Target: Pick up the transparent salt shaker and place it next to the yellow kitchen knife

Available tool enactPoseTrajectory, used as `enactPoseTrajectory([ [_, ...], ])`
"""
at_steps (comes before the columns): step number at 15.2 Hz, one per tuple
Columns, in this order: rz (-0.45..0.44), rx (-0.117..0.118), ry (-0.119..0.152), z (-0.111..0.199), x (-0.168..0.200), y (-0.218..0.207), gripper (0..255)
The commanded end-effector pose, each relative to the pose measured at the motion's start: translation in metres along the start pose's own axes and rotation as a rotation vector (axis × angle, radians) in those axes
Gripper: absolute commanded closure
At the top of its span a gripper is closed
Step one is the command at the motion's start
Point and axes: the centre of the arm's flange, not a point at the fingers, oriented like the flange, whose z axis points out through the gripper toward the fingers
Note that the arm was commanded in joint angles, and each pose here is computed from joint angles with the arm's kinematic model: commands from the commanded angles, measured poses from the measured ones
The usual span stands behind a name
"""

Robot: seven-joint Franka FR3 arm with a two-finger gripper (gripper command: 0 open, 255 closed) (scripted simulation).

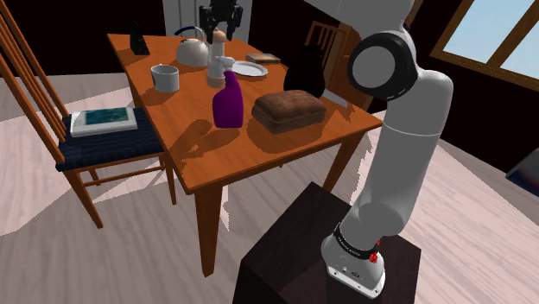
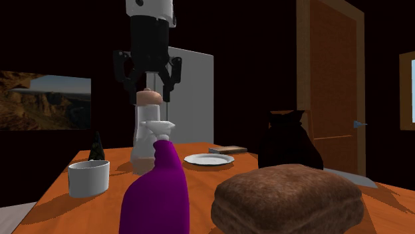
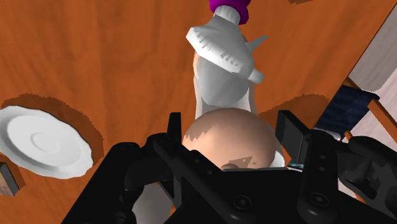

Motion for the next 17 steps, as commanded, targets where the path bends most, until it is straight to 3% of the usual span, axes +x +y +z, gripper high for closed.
enactPoseTrajectory([
  [1,0.000,0.000,0.000,-0.010,0.002,0.002,255],
  [3,0.000,0.000,0.000,-0.019,0.004,0.003,255],
  [17,0.000,0.000,0.000,-0.021,-0.080,0.167,255],
])
